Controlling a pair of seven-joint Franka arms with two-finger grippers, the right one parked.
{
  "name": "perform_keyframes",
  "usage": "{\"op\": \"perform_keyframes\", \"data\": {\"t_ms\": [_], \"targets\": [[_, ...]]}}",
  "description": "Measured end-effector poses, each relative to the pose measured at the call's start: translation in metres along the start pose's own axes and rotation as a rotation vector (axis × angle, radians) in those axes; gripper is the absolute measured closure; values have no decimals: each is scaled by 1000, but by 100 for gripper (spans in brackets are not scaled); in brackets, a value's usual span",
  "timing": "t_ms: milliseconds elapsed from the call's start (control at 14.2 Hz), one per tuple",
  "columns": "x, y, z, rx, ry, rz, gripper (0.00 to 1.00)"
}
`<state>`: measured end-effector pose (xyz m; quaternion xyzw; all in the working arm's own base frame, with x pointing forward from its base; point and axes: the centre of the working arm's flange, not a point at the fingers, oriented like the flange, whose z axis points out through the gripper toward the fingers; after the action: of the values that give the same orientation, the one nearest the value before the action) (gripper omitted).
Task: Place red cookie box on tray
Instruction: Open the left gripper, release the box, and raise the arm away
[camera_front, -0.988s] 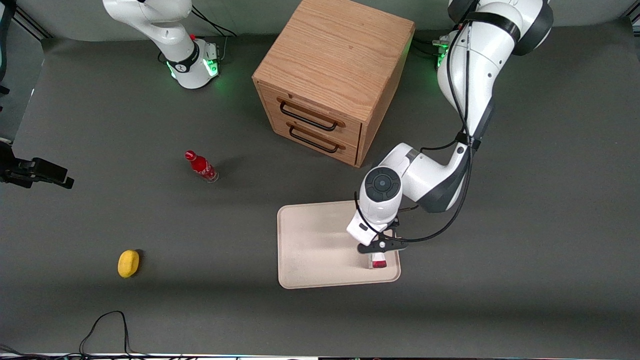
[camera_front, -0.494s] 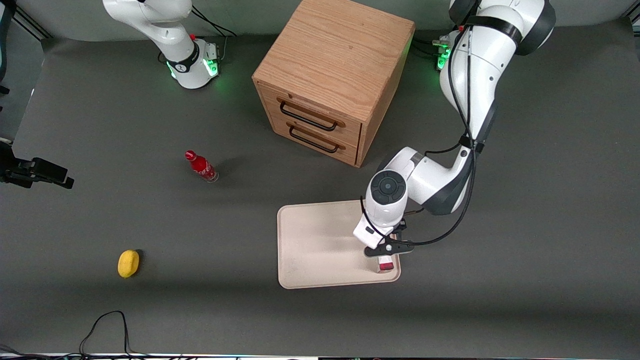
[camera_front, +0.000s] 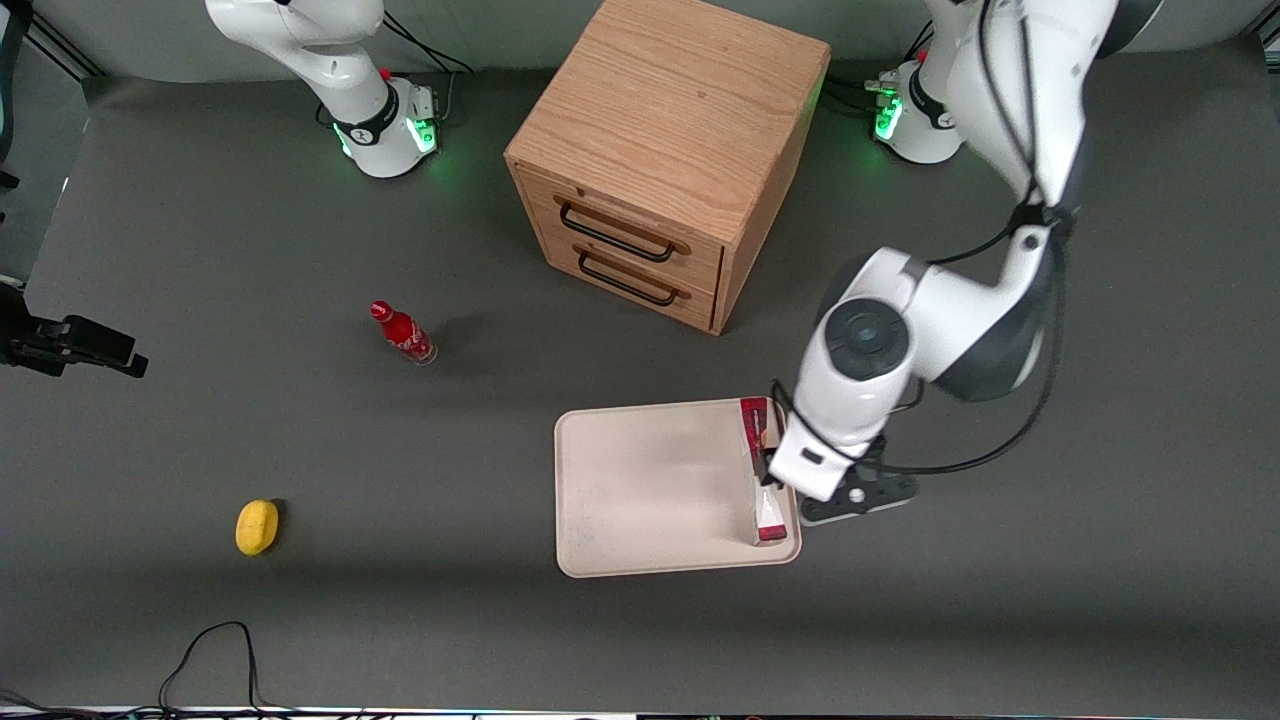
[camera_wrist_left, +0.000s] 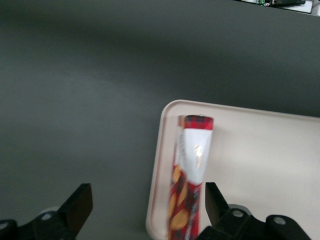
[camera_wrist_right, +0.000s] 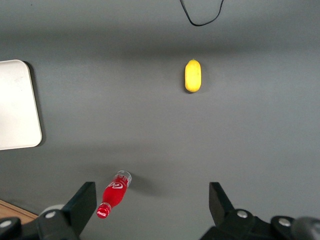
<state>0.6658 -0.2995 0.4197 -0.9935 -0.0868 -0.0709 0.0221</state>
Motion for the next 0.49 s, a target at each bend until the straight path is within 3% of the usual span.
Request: {"op": "perform_keyframes", "data": {"t_ms": [141, 353, 494], "targets": [[6, -51, -43, 33, -31, 96, 0], [-6, -140, -108, 13, -131, 212, 0], [-30, -181, -145, 7, -157, 251, 0]]}}
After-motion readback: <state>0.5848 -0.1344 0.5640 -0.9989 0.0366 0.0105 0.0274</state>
